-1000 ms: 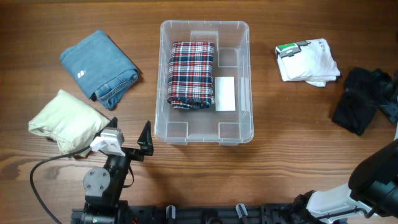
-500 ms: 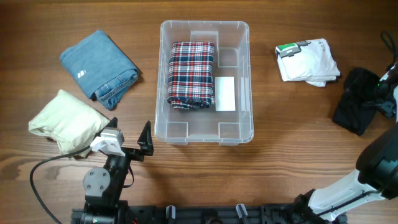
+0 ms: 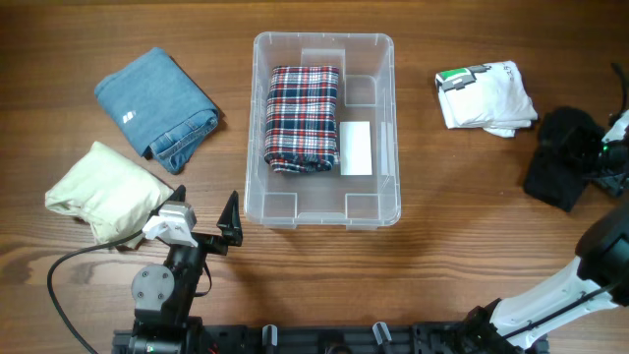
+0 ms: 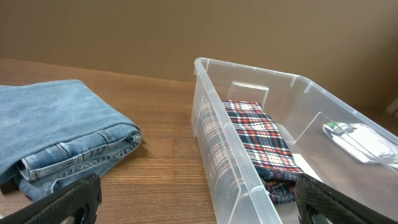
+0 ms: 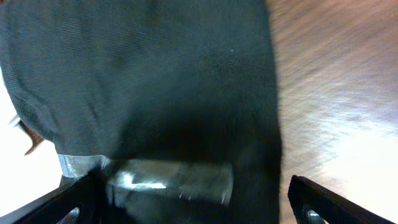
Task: Pack container
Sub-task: 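Move the right gripper to the black garment and grasp it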
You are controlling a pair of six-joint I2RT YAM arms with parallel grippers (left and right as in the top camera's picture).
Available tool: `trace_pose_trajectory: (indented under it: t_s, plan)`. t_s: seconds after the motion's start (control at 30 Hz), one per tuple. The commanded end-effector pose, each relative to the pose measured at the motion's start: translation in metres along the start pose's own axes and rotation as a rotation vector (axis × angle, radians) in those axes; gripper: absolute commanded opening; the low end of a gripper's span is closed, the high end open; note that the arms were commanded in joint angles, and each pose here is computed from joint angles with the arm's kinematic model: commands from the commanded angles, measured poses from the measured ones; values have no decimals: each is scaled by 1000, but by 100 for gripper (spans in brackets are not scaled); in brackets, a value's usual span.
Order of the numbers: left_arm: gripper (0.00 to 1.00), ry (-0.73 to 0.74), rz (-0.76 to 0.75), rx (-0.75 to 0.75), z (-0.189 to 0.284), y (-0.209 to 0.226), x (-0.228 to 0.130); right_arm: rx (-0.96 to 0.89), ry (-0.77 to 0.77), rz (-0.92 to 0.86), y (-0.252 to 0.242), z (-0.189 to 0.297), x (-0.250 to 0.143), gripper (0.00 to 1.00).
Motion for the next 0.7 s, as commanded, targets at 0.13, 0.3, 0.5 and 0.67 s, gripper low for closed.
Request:
trace_pose_trajectory:
  t_s: [0.13, 0.3, 0.5, 0.67]
  plan:
    - [100, 9, -16, -10, -1, 0, -3, 207, 68, 74, 12, -40, -10, 100]
    - [100, 9, -16, -10, -1, 0, -3, 232, 60, 51, 14, -41, -9, 100]
    - [100, 9, -16, -10, -1, 0, -3, 232, 65, -4, 14, -39, -7, 83]
    - [100, 9, -16, -10, -1, 0, -3, 230, 63, -52, 14, -22, 7, 37]
Point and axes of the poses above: each gripper's point midway between its finger pads, its own z axis back along the fingers, its own y axis along the line the jaws close on, x = y × z, the point moved 9 cm from there along z, back along the fingers, and after that the axes turned 10 degrees about z, right-handed, at the moved point
